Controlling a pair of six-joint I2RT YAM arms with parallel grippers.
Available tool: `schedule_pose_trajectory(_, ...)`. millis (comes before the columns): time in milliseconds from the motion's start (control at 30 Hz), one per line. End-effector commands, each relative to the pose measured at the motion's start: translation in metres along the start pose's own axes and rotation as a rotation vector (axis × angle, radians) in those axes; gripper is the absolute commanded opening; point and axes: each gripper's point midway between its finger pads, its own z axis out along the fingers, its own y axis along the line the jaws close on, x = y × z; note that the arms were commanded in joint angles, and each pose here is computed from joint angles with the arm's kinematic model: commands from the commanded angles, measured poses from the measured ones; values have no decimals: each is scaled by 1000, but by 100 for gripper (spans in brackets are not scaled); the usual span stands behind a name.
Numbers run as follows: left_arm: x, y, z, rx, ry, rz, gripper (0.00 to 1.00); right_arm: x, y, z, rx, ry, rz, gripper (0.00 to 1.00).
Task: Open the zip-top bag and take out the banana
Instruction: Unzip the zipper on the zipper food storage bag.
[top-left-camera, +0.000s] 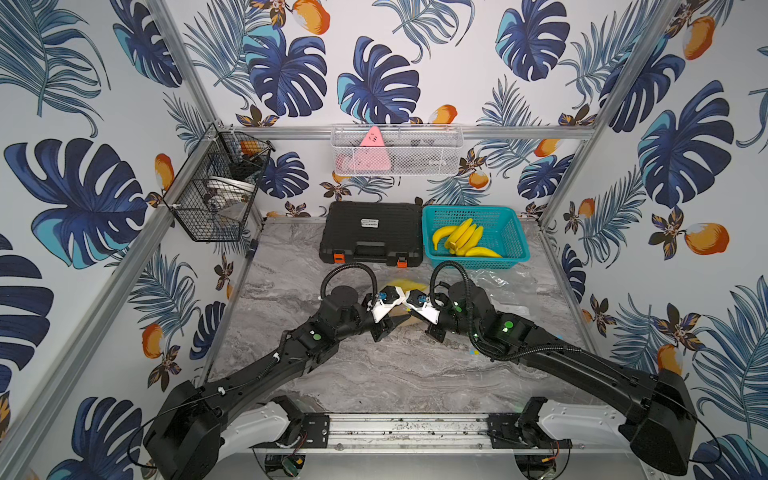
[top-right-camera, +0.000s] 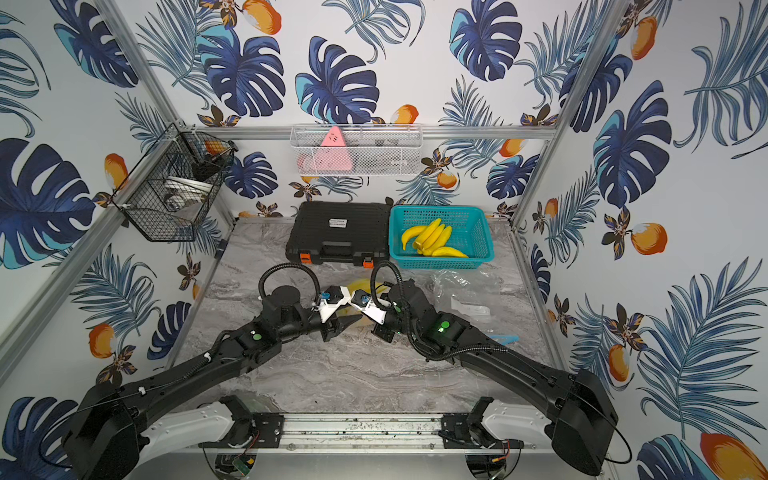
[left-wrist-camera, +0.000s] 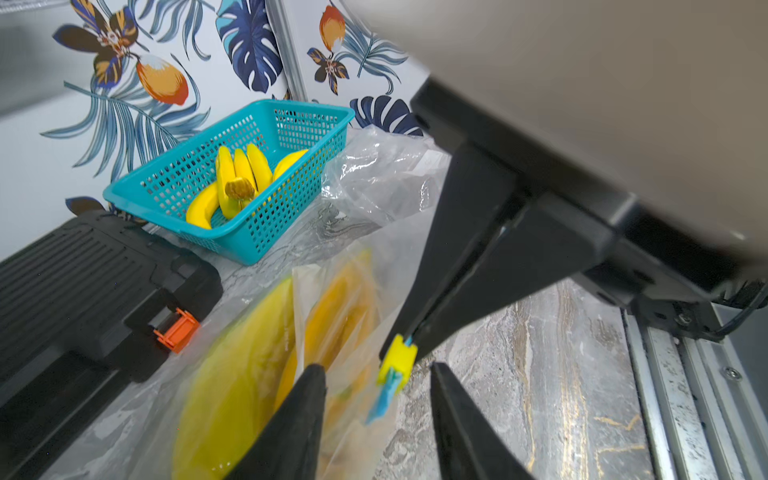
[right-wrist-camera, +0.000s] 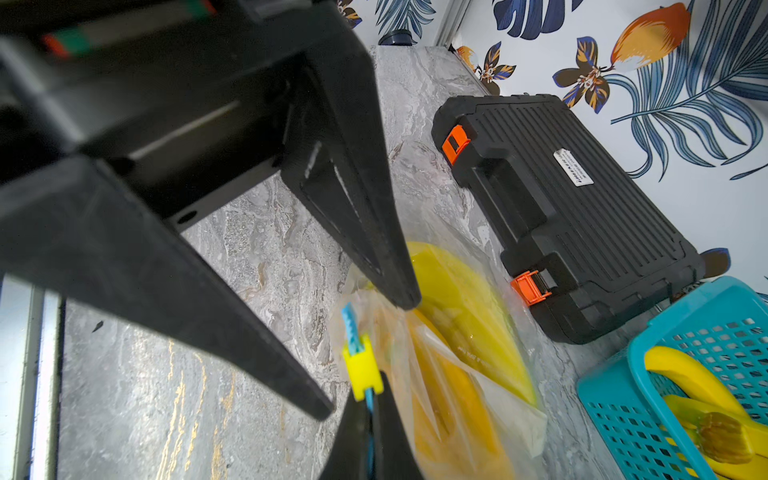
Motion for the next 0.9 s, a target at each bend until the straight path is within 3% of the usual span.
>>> schedule_pose_trajectory(0,-17,2,-1,-16,-61,77,35,-4,2,0,-15,-16,6,4)
schedule_pose_trajectory(133,-11,-2,0,7,-37,84,25,-7,-1,-3,-10,-29,17,5)
schedule_pose_trajectory(433,3,-6,-2,6,-1,125,36,-10,-8,-9,-25,-51,55,5)
schedule_pose_trajectory(633,6,-2,6,11,22,120,33,-9,-6,-7,-37,-52,57,5)
schedule_pose_trajectory(767,0,0,6,-2,-7,122,24,-8,-6,-7,-40,-49,56,5)
schedule_pose_trajectory(867,3,1,7,0,13,130,9,-6,-5,-6,-39,-43,57,5)
